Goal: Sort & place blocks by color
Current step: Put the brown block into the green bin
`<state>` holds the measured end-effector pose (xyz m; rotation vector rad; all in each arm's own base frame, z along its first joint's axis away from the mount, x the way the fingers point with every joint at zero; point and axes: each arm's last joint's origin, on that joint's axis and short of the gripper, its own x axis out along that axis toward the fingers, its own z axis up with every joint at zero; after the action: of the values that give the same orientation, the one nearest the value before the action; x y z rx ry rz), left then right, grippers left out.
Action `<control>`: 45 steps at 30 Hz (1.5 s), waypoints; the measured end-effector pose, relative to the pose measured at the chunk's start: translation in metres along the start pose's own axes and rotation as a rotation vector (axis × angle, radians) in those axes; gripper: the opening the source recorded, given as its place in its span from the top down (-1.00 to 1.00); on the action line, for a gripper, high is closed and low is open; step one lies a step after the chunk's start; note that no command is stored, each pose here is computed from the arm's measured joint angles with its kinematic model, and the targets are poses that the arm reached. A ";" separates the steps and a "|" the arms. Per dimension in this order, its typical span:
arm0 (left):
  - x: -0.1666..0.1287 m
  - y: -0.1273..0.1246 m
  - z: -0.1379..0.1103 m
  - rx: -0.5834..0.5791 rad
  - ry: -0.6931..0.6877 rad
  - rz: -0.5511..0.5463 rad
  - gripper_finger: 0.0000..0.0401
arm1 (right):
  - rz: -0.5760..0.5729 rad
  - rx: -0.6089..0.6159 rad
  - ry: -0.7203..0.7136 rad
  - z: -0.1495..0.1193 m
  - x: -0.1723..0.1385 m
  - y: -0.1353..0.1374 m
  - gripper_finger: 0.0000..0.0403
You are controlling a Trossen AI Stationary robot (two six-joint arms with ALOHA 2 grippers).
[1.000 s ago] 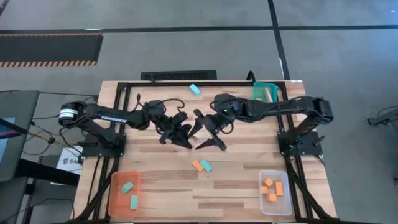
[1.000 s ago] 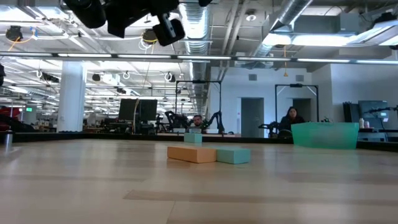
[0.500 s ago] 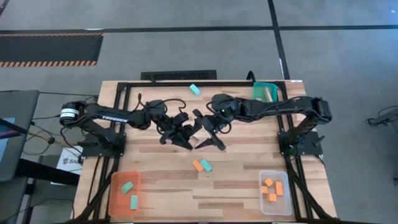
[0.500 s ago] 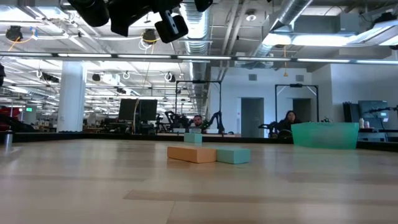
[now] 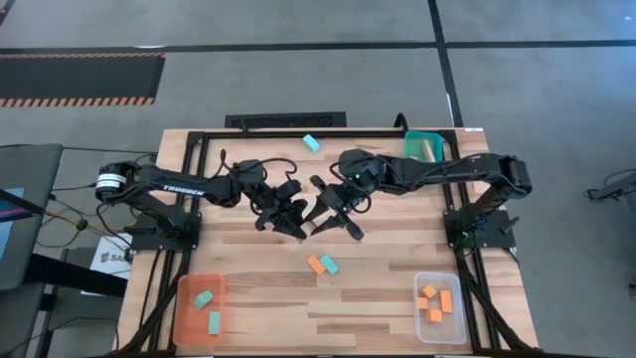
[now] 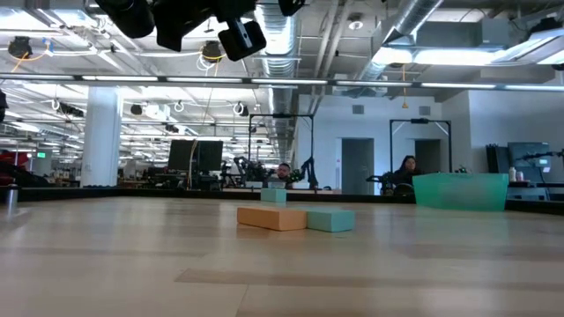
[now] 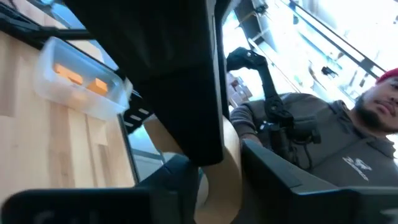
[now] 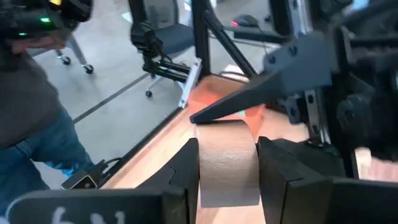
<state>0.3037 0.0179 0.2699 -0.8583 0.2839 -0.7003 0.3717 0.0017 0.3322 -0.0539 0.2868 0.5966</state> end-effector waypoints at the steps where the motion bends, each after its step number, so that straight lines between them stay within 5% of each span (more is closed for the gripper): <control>1: -0.001 0.001 0.001 -0.003 -0.008 0.007 0.44 | -0.006 0.011 0.008 0.001 -0.002 0.001 0.41; 9: -0.019 0.017 0.005 -0.097 0.033 0.076 0.08 | -0.029 0.122 0.095 0.005 -0.033 0.011 0.31; 15: -0.041 0.039 0.001 -0.204 0.064 0.236 0.01 | -0.144 0.247 0.343 -0.007 -0.079 0.023 0.36; 21: -0.048 0.052 -0.009 -0.231 0.069 0.428 0.01 | -0.382 0.341 0.591 -0.021 -0.130 0.024 0.33; 31: -0.038 0.049 -0.018 -0.209 0.105 0.448 0.01 | -0.930 0.619 0.844 -0.051 -0.226 -0.007 0.35; 45: -0.029 0.045 -0.024 -0.216 0.126 0.460 0.01 | -1.398 1.016 0.714 -0.139 -0.296 -0.036 0.33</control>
<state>0.2902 0.0434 0.2182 -0.9123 0.6560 -0.2958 0.1239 -0.2082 0.2814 0.4953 1.0808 -1.0324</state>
